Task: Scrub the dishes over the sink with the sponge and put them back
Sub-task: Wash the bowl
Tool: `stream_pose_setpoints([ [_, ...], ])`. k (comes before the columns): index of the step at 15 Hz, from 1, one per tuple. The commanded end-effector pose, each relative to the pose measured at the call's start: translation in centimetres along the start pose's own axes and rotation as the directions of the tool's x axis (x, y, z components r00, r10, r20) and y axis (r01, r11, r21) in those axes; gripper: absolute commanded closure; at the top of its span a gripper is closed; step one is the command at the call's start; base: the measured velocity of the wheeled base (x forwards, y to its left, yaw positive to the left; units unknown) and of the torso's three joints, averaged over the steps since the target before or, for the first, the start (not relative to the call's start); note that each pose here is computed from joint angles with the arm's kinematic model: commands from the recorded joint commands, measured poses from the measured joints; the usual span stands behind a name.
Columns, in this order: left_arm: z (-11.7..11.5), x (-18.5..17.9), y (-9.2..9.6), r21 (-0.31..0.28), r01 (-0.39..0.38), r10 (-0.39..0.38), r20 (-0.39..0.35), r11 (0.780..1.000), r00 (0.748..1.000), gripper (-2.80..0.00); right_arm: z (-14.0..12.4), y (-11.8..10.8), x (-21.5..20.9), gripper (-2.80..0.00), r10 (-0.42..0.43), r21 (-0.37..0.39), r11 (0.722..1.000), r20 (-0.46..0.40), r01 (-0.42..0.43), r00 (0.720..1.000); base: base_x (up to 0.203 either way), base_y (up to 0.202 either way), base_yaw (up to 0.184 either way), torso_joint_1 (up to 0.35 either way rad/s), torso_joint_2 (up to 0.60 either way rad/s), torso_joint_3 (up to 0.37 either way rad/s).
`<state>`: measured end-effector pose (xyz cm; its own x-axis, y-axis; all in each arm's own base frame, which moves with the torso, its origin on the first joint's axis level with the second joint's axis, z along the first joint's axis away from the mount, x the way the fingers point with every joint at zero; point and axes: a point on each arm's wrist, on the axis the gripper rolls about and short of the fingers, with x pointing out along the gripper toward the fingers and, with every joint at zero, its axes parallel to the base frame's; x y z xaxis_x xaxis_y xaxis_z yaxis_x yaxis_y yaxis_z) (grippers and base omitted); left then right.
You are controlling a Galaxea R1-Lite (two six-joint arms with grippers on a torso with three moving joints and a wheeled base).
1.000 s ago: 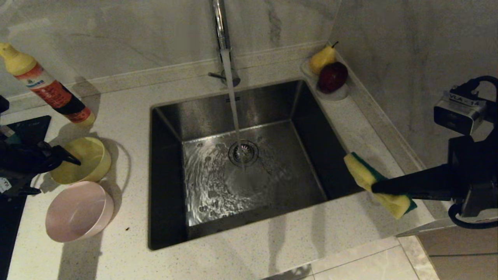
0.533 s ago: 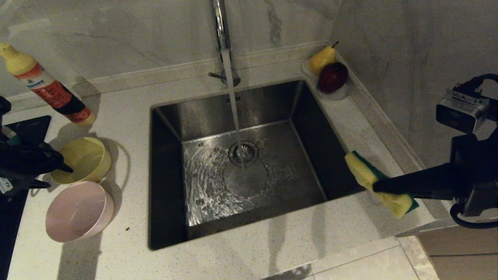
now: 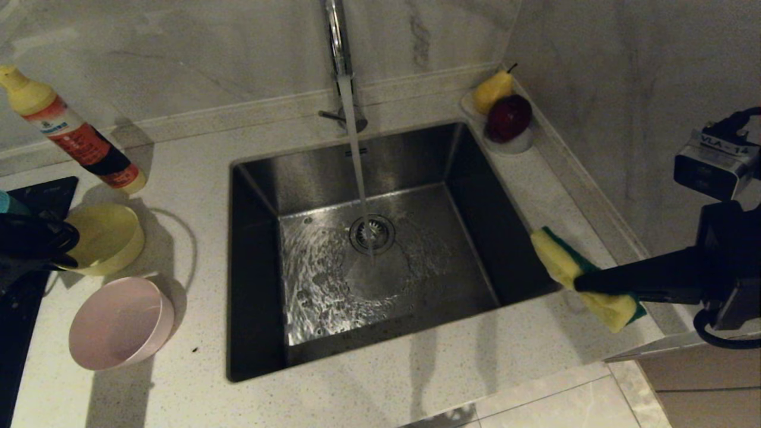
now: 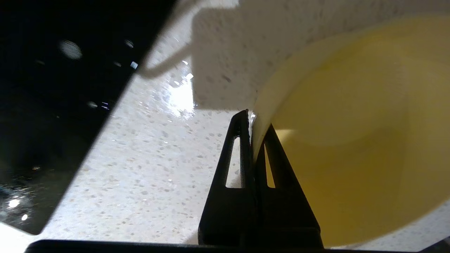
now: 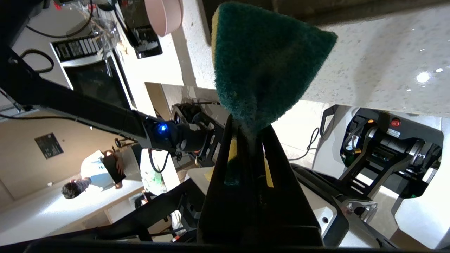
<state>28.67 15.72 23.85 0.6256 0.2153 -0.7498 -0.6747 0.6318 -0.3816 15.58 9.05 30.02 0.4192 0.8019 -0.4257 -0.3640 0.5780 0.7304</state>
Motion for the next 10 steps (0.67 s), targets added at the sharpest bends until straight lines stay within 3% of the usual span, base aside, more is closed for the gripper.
stream_pose_setpoints([
  [1,1.1,-1.2,0.8,-0.030,-0.008,0.009,0.039,1.000,0.999,0.00,-0.1,0.2,-0.2,0.00,0.006,0.000,1.000,0.003,-0.006,1.000,0.000,0.000,0.000,0.000,0.00,0.000],
  [4,2.7,-4.6,2.0,-0.073,-0.004,0.015,0.145,0.997,0.989,0.00,-0.1,0.2,-0.3,0.00,0.007,-0.001,1.000,0.004,-0.007,1.000,0.000,0.000,0.000,0.000,0.00,0.000],
  [6,3.7,-7.4,1.7,-0.066,0.030,-0.013,0.244,0.997,0.970,0.00,0.0,-0.1,0.2,0.00,-0.001,0.006,1.000,-0.009,0.001,1.000,0.000,0.000,0.000,0.000,0.00,0.000],
  [8,3.7,-11.5,0.9,-0.040,0.080,-0.061,0.347,0.996,0.936,0.00,-0.1,-0.2,0.2,0.00,-0.002,0.009,1.000,-0.012,0.002,1.000,0.000,0.000,0.000,0.000,0.00,0.000],
  [10,3.0,-15.9,0.0,-0.018,0.150,-0.126,0.445,0.989,0.886,0.00,-0.1,-0.1,0.0,0.00,0.002,0.006,1.000,-0.008,-0.002,1.000,0.000,0.000,0.000,0.000,0.00,0.000],
])
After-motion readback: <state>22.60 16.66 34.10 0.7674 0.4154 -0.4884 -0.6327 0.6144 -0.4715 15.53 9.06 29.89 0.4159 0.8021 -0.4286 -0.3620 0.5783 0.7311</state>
